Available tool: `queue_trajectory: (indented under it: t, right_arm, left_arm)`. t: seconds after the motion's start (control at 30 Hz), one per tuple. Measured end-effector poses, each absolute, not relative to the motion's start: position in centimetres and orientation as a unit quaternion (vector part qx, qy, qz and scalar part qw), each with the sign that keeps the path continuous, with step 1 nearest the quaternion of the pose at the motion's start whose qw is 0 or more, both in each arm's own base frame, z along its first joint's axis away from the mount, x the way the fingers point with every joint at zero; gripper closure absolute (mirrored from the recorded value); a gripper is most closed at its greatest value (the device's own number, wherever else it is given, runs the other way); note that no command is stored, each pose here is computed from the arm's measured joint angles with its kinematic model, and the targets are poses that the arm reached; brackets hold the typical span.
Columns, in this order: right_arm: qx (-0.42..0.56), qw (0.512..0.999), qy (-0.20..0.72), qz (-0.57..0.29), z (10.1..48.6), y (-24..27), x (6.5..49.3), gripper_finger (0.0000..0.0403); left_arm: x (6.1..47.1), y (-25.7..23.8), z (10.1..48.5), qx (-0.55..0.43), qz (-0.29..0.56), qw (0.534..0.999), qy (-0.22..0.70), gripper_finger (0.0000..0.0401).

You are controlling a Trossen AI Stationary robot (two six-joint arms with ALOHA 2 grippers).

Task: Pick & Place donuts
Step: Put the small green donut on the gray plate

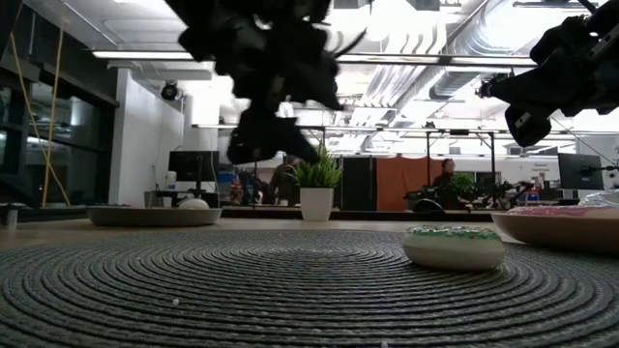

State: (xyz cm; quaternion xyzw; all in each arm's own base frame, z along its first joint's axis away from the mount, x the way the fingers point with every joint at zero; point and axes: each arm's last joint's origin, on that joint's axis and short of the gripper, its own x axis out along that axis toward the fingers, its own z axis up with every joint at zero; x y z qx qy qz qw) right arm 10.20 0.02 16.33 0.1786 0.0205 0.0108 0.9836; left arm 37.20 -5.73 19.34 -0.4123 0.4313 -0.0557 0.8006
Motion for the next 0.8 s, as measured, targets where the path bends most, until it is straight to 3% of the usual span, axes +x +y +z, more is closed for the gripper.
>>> queue_trajectory:
  t: [0.47,0.8]
  right_arm:
    - [0.179,0.984,0.021,0.011,16.3,0.0,10.2,0.0402]
    - [0.179,0.984,0.022,0.011,16.3,0.0,10.2,0.0402]
  left_arm:
    - [42.4,-9.0,17.0,-0.423,-0.050,0.785,0.450,0.0181]
    - [42.8,-10.3,17.1,-0.399,-0.005,0.796,0.456,0.0181]
